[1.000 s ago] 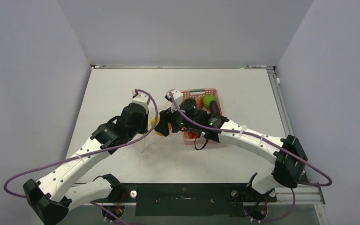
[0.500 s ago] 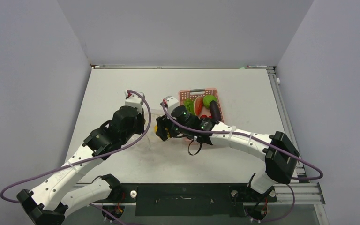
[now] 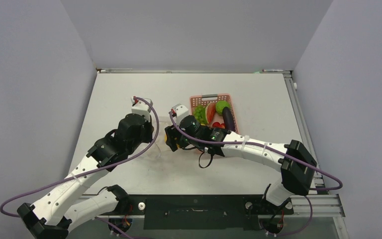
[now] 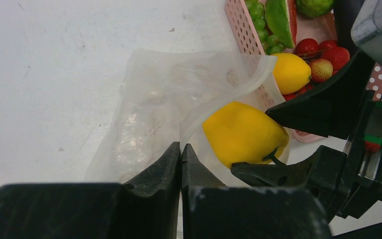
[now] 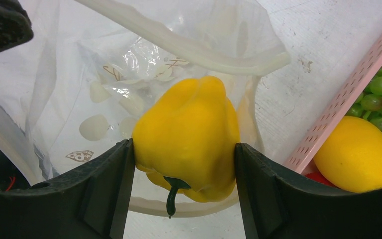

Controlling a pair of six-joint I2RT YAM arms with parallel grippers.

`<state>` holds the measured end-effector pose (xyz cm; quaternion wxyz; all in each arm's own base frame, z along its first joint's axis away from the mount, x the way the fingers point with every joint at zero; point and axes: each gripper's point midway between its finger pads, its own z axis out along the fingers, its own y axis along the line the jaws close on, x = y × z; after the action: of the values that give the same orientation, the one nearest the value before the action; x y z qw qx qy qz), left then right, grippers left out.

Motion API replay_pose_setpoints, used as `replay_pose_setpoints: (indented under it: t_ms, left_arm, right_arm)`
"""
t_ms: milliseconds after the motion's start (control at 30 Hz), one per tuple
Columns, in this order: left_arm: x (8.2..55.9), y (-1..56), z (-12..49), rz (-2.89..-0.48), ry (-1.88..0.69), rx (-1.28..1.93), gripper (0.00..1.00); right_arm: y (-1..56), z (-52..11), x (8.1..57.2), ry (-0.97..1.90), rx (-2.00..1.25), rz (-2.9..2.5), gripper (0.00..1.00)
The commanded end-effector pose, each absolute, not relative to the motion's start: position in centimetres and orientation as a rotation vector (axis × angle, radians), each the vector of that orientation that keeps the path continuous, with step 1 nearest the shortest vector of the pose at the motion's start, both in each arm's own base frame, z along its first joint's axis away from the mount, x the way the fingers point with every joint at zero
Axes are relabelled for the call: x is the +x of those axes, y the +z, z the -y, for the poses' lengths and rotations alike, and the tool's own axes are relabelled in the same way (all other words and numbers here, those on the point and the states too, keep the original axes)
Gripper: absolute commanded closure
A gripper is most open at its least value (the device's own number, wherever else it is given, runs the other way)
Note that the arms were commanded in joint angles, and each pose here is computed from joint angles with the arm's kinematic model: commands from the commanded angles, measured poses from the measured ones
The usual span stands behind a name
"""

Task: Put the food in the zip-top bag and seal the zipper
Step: Place the fake vegetable in the zipper food storage bag.

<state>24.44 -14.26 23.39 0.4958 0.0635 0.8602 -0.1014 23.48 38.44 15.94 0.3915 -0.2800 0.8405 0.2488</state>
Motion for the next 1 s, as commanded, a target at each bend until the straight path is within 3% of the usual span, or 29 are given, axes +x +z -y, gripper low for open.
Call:
replay_pose_setpoints:
  t_ms: [0, 500, 967]
  left_arm:
    - [25.3, 24.8, 15.3, -2.037, -0.294, 0.154, 1.0]
    - [25.4, 24.7, 15.3, -2.041, -0.296, 0.157, 1.0]
    - [25.3, 24.9, 15.3, -2.035, -0.307, 0.155, 1.0]
  right_arm:
    - [17.9, -39.8, 24.5, 0.652, -0.673, -2.073, 0.64]
    - [19.8, -43.4, 23.9, 0.852, -0.669, -2.015, 0.52]
    - [20.0, -43.8, 23.8, 0.875, -0.657, -2.018, 0.14]
